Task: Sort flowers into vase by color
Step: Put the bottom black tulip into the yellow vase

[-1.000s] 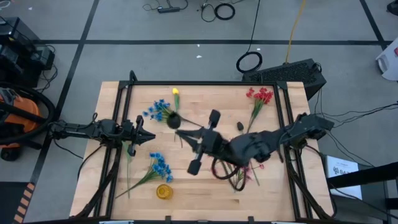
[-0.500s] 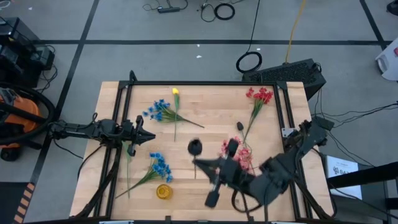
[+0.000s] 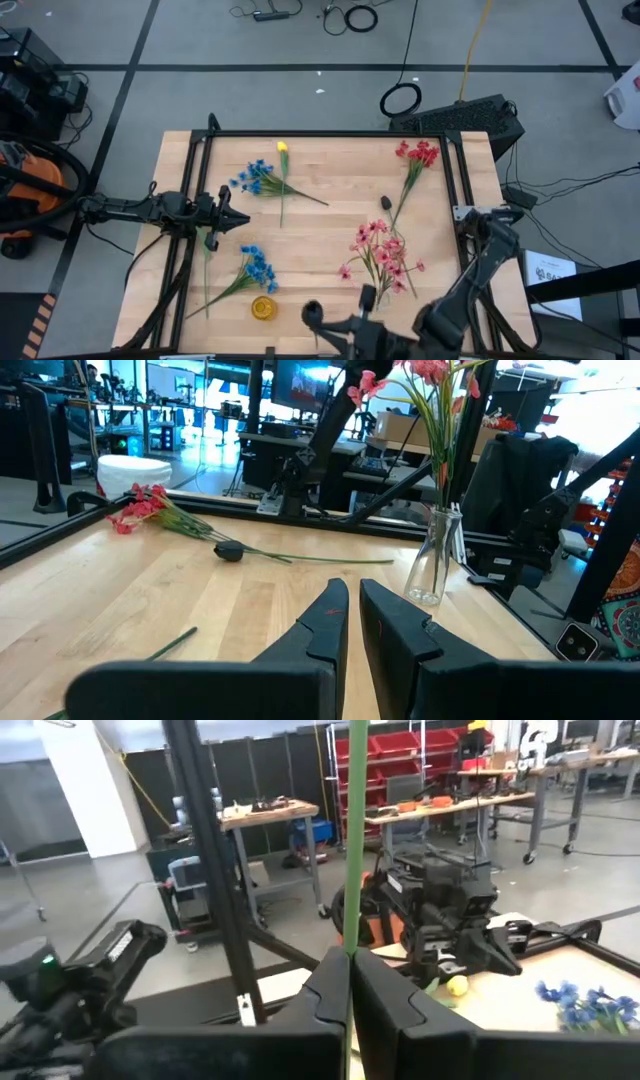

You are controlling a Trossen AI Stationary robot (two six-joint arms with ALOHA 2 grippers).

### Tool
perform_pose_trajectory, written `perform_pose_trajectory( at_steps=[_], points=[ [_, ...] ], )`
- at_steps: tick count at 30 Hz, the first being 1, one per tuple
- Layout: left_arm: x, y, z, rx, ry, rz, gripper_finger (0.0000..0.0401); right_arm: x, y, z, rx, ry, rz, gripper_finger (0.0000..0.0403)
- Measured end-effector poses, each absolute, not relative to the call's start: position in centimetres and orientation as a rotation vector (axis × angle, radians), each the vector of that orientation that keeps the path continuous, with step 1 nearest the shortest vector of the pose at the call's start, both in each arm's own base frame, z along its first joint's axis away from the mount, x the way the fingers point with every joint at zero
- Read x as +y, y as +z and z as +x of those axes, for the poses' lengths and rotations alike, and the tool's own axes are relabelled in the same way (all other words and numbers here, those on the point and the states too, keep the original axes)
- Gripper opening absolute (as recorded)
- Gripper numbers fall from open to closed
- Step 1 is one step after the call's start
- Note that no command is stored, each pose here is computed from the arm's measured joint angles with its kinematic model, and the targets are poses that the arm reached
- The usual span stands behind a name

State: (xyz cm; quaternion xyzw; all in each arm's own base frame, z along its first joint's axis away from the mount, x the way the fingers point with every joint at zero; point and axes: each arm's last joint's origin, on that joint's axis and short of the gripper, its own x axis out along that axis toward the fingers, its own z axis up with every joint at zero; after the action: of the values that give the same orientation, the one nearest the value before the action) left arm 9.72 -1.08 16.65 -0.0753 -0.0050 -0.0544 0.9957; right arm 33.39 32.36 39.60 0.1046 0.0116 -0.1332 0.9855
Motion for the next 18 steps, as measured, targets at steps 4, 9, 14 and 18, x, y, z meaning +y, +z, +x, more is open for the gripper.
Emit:
perform_pose_trajectory(
  at_steps=[4, 9, 14, 18],
  points=[
    [-1.1, 16.6, 9.7, -0.010, -0.109, -0.151, 0.0036, 33.8, 37.7, 33.7, 0.032, -0.270, 0.231, 0.0000],
    [-1.1, 16.6, 9.7, -0.010, -0.109, -0.151, 0.0036, 35.4, 34.8, 35.3, 0.011, -0.263, 0.272, 0.0000],
    [-1.1, 16.6, 9.7, -0.010, -0.109, -0.151, 0.0036, 36.6, 31.8, 36.7, 0.002, -0.284, 0.258, 0.0000],
    [-1.1, 16.7, 9.7, -0.010, -0.109, -0.151, 0.0036, 36.8, 29.1, 38.3, -0.019, -0.344, 0.269, 0.0000]
  ],
)
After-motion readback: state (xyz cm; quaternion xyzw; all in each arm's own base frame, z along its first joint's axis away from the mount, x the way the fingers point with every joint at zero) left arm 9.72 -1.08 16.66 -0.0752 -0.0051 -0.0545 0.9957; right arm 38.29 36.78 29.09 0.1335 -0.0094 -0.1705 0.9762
